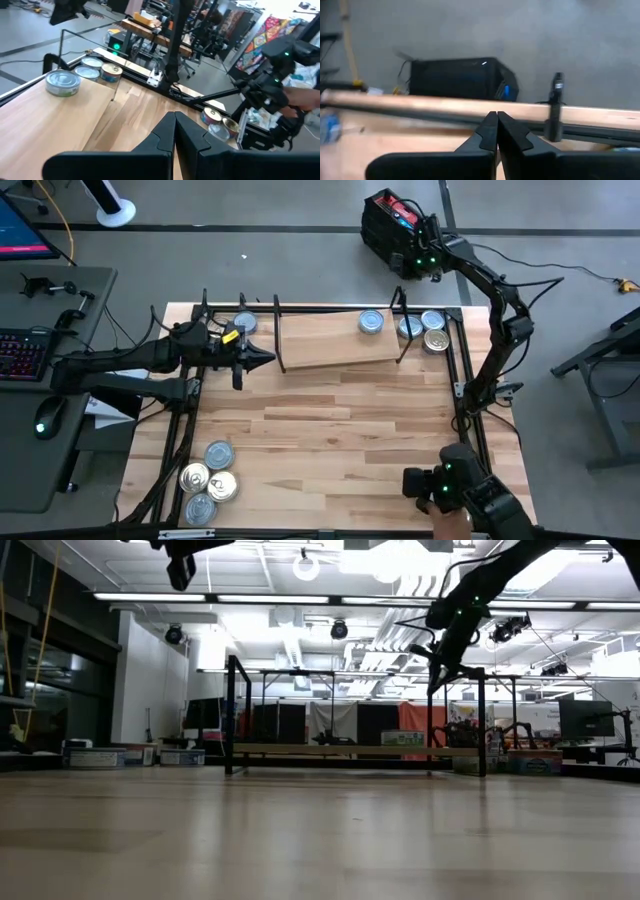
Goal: Stack canned seafood by type on shelf
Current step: Adjust the shelf
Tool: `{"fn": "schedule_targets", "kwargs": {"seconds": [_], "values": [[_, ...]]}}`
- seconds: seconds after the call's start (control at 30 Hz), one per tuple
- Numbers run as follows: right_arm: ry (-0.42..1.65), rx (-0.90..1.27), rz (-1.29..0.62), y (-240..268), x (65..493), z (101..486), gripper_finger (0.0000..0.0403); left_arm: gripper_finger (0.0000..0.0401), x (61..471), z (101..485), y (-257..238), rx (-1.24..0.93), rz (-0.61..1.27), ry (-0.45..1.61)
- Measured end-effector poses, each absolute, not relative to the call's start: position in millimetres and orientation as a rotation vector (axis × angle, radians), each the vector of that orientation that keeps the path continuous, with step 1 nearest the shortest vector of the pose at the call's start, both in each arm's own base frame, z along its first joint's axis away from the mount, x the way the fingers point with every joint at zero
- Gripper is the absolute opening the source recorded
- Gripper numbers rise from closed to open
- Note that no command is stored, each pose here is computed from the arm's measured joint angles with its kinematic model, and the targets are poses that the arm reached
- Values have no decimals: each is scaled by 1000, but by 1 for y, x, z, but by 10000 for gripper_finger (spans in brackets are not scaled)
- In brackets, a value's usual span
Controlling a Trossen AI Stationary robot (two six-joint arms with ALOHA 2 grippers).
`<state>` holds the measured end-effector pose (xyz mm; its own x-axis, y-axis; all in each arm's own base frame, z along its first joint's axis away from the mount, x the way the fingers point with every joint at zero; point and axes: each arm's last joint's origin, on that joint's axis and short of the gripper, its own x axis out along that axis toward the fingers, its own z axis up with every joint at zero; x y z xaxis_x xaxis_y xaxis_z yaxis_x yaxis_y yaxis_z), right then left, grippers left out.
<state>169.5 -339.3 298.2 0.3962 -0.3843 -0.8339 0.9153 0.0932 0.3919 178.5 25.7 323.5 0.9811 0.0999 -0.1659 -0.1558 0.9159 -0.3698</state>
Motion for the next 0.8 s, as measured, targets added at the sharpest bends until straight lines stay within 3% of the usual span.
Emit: {"fn": "schedule_targets", "kwargs": {"seconds": [0.8], "values": [[871, 1006, -832, -310, 190, 292, 0, 1, 179, 323, 21, -516, 143, 138]]}}
